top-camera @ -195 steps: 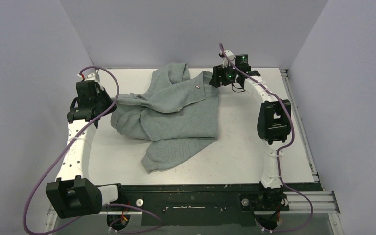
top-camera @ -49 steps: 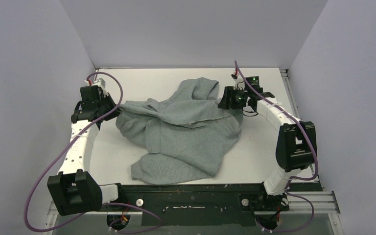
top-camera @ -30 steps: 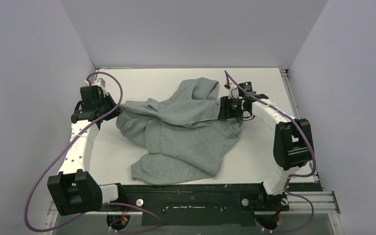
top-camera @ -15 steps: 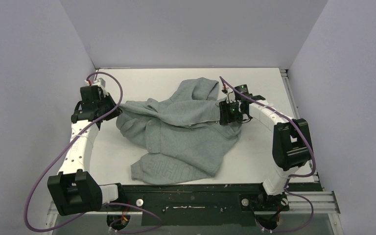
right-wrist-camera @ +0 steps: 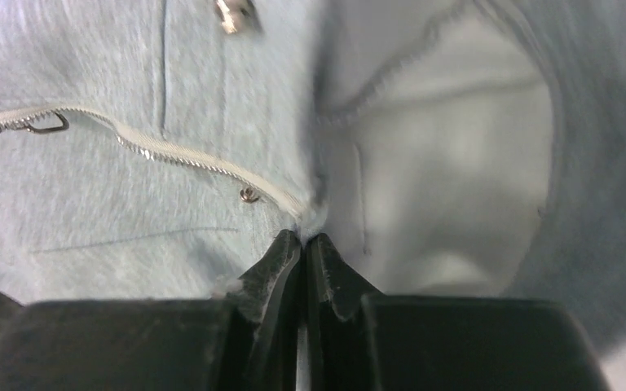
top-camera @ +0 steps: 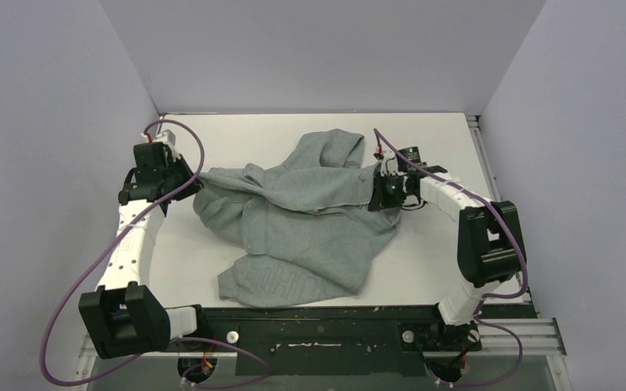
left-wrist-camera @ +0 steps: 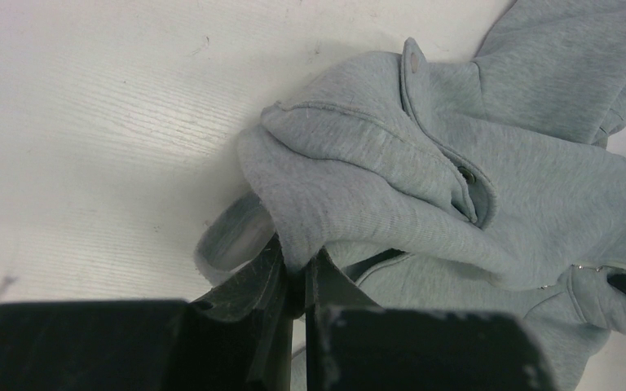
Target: Zip up the jacket
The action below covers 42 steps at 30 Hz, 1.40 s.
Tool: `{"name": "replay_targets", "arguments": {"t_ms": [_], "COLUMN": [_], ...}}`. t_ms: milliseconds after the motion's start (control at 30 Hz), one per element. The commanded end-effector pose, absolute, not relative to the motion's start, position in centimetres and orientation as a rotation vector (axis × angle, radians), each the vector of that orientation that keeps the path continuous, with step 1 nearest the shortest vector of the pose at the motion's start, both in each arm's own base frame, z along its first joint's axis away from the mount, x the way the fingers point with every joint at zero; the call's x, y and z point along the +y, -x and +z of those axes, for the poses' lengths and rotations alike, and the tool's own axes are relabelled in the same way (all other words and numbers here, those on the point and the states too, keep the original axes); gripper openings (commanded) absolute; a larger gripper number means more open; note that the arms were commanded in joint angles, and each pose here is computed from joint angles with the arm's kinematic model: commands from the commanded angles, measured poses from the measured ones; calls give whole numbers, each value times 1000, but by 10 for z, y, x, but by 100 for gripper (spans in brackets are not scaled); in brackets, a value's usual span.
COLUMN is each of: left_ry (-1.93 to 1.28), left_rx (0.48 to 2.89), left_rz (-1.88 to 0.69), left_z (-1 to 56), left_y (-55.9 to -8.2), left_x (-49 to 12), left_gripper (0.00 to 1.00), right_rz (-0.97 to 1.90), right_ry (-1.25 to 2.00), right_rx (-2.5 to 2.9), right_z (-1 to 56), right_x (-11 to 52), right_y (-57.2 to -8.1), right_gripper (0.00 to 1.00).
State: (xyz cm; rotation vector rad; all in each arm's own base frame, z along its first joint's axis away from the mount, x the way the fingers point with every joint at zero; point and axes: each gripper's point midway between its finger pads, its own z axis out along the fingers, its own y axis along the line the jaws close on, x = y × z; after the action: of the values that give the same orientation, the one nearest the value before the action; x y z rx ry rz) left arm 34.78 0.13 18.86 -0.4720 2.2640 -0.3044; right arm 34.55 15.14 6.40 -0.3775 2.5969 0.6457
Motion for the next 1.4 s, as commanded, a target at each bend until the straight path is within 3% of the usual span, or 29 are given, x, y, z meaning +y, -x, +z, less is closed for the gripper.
{"name": "replay_targets", "arguments": {"t_ms": [0,267,733,933,1067,1200,1367], "left_ry": [477,557,564,541,534,561,589], "left_rx": [2163,2152,2155,2166,2186,2213,2250], "left_rz": [-279,-220,-246,-286,-277,-226,-254], "left_z": [213,212,205,200,190,170,145], "left_y": [-364,-367,-363,-361,-351,-332,-316], "left_x": [11,23,19,12,11,16,10], "left_gripper": [0,0,0,0,0,0,0], "right_rz": [726,671,733,759,602,489,687], "right_ry": [248,32,-228,-180,-123,-63,56], "right_rx": [2459,2406,2524,2571,2514,2374,2178], "right_z": [107,118,75,63,92,144,208], "right_x": [141,125,121,125,109,99,141], "right_y": [-345,-323,-254,-244,-265,-290,-306], "right_gripper": [0,0,1,26,40,45,44]}}
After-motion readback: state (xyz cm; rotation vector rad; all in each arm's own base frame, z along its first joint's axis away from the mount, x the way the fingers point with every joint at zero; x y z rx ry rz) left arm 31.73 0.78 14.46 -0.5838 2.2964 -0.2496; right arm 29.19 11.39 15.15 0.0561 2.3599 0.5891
